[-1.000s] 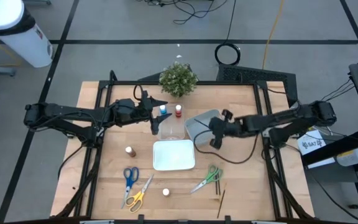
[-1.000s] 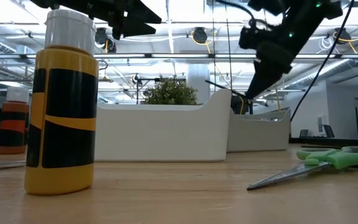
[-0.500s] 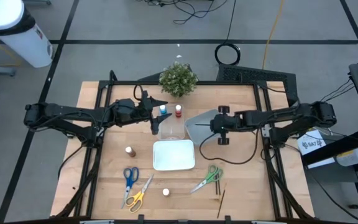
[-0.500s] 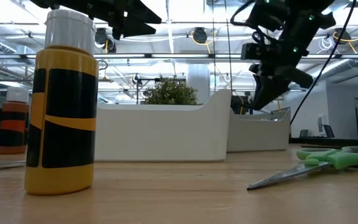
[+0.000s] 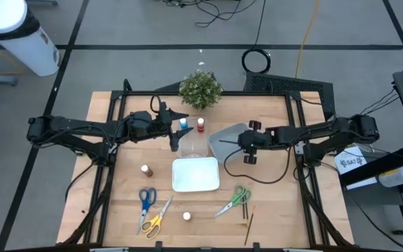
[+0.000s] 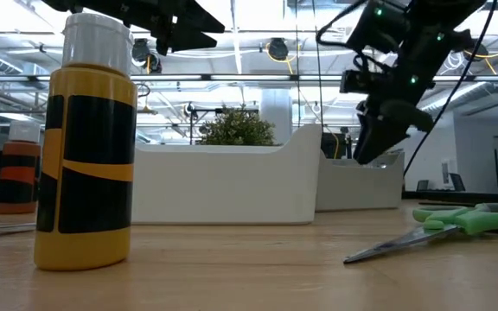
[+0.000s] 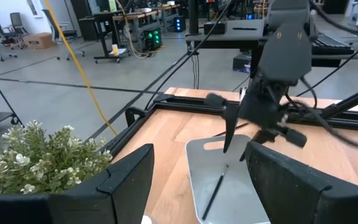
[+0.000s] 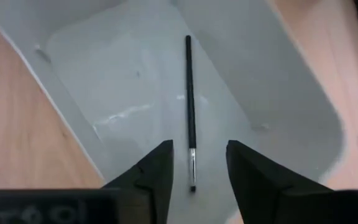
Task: Pick & Place Paint Supplies
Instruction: Put the gold paintbrush into the gray bin
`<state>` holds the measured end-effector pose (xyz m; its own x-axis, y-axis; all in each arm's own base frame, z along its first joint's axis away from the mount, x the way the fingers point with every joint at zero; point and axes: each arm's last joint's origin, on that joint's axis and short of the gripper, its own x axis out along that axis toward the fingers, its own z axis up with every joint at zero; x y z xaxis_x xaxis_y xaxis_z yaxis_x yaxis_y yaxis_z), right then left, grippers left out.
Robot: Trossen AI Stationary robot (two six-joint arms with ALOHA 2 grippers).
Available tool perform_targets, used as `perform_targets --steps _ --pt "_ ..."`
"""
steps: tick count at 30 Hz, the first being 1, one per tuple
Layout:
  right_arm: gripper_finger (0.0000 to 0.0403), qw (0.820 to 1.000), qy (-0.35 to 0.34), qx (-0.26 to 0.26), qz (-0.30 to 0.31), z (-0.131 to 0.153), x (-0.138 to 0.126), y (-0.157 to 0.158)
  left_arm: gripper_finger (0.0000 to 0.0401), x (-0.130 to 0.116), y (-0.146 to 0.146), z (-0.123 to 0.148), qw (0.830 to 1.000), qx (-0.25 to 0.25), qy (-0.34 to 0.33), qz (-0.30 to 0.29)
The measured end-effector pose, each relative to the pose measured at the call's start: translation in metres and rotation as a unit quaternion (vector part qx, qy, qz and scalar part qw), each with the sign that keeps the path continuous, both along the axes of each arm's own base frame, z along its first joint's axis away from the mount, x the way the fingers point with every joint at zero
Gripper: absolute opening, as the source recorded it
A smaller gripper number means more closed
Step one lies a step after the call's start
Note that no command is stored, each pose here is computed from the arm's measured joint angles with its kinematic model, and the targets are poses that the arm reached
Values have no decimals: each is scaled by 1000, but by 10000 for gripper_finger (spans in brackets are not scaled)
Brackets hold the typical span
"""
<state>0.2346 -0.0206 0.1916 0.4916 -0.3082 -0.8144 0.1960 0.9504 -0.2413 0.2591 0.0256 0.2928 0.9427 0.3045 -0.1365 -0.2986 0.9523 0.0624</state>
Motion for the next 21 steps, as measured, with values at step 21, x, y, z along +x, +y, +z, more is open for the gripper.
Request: perform_targets --steps 21 --pt "126 904 41 115 -410 19 -73 -43 269 -1 5 0 1000 -3 -1 10"
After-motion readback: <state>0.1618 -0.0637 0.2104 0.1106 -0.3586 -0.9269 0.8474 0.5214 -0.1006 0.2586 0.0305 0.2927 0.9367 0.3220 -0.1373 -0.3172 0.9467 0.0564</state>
